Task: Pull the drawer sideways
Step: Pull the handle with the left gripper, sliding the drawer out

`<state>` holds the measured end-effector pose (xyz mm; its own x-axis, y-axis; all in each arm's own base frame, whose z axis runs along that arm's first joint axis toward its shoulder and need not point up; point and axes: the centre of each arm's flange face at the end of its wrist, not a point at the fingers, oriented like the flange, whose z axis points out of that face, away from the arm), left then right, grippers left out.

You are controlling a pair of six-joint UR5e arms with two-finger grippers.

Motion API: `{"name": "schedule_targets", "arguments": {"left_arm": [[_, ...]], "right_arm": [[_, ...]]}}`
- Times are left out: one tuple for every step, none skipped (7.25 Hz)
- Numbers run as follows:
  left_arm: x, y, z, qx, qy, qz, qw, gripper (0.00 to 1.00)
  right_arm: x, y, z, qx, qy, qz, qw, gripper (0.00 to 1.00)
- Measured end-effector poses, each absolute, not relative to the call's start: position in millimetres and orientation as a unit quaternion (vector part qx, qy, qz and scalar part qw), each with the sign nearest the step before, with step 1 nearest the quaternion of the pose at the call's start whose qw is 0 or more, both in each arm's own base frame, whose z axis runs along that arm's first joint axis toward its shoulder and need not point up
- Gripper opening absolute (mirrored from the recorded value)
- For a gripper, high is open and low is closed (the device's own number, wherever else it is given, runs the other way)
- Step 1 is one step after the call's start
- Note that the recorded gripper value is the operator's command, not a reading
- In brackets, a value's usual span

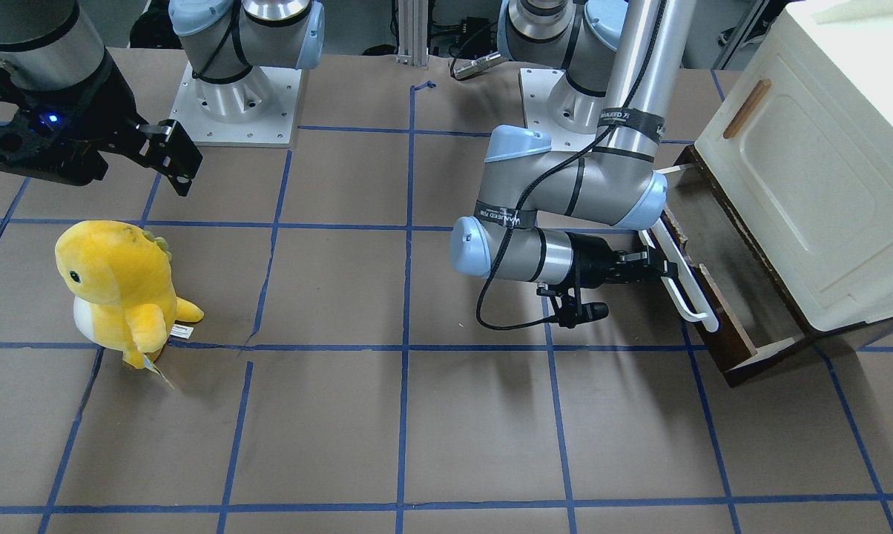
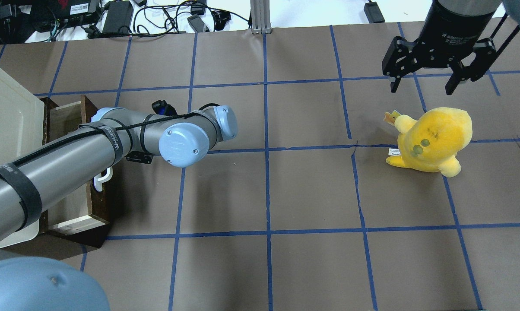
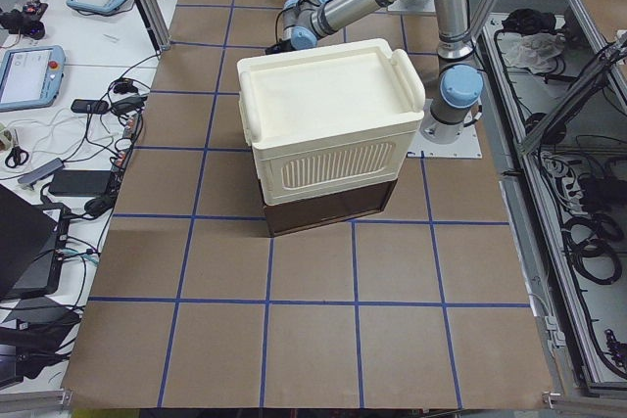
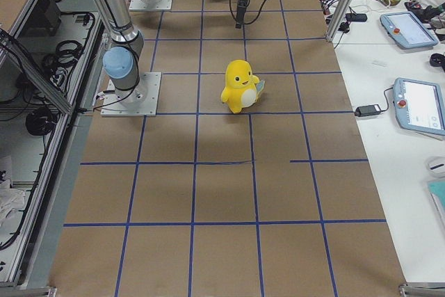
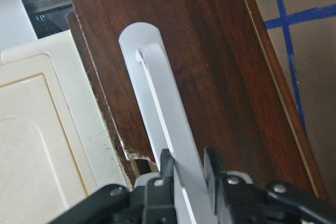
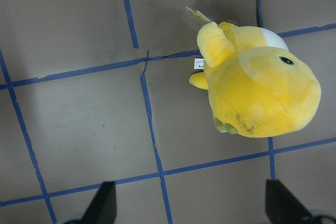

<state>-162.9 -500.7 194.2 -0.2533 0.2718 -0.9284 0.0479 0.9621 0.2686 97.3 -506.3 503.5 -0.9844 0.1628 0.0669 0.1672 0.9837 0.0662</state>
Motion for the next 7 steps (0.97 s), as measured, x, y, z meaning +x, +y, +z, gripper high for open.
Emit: {"name": "schedule_targets", "arguments": {"left_arm": [[-167.7, -499.7, 194.6, 0.104, 0.786, 0.090, 0.602, 0.27], [-171.7, -499.1, 195.2, 0.106, 0.787, 0.087, 0.602, 0.27], [-176.7, -498.5, 195.9, 0.110, 0.787, 0.085, 0.601, 0.27], [-181.8, -498.9, 196.4, 0.113, 0.787, 0.083, 0.600, 0.27], [-186.6, -499.5, 195.7, 0.116, 0.788, 0.081, 0.600, 0.27], [-192.3, -499.8, 194.7, 0.120, 0.787, 0.078, 0.600, 0.27], [-197.0, -500.1, 194.2, 0.123, 0.787, 0.075, 0.600, 0.27]], "right_arm": [[97.2, -506.3, 503.5, -0.083, -0.995, -0.036, 0.031, 1.00], [97.2, -506.3, 503.5, -0.083, -0.995, -0.036, 0.031, 1.00], [97.3, -506.3, 503.5, -0.083, -0.995, -0.036, 0.031, 1.00], [97.2, -506.3, 503.5, -0.083, -0.995, -0.036, 0.031, 1.00], [97.2, -506.4, 503.5, -0.083, -0.995, -0.036, 0.031, 1.00], [97.3, -506.3, 503.5, -0.083, -0.995, -0.036, 0.031, 1.00], [97.4, -506.3, 503.5, -0.083, -0.995, -0.036, 0.031, 1.00]]}}
